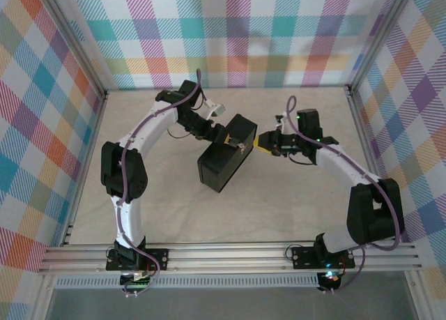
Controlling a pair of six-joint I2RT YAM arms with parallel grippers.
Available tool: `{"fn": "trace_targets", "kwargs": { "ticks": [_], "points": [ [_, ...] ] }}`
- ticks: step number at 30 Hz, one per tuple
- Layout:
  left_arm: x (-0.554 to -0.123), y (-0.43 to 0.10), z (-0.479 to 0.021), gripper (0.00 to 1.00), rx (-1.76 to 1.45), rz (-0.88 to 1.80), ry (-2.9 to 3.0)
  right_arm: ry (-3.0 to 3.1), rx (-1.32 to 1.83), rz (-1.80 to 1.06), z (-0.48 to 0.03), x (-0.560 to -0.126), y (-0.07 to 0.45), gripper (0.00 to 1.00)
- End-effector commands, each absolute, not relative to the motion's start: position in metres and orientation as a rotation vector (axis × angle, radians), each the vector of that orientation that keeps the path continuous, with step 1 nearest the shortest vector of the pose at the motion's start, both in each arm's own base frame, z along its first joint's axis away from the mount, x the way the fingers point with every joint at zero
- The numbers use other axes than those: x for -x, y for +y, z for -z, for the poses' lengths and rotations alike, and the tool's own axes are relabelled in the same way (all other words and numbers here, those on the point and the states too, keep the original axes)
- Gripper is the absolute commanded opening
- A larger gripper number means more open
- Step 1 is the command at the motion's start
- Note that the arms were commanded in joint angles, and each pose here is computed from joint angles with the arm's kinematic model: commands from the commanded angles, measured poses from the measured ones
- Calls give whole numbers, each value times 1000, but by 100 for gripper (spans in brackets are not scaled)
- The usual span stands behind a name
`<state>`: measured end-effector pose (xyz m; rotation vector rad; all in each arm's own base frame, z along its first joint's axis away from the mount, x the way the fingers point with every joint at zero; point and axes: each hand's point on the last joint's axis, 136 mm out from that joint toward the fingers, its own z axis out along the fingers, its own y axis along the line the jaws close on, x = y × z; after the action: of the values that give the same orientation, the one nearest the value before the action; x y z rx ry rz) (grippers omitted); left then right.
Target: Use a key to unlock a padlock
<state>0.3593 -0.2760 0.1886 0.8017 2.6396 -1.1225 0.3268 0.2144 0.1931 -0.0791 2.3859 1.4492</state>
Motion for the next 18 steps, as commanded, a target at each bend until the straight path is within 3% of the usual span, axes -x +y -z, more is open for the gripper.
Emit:
{"fn": "trace_targets", "kwargs": {
  "ticks": [1,10,13,18],
  "points": [
    [-356,-273,-203,68,-811,1147,2610,2304,327,-1359,-215,-315,211,31],
    [-359,-273,-199,68,-804,1169,2618,1662,901,-753,-236,-316,220,41],
    [-360,-273,-200,68,-805,1171,2618,1492,1069,-671,-235,-314,230,34],
    [-360,-274,-201,68,-803,1173,2616,1446,1168,-585,-229,-324,239,31]
  ]
}}
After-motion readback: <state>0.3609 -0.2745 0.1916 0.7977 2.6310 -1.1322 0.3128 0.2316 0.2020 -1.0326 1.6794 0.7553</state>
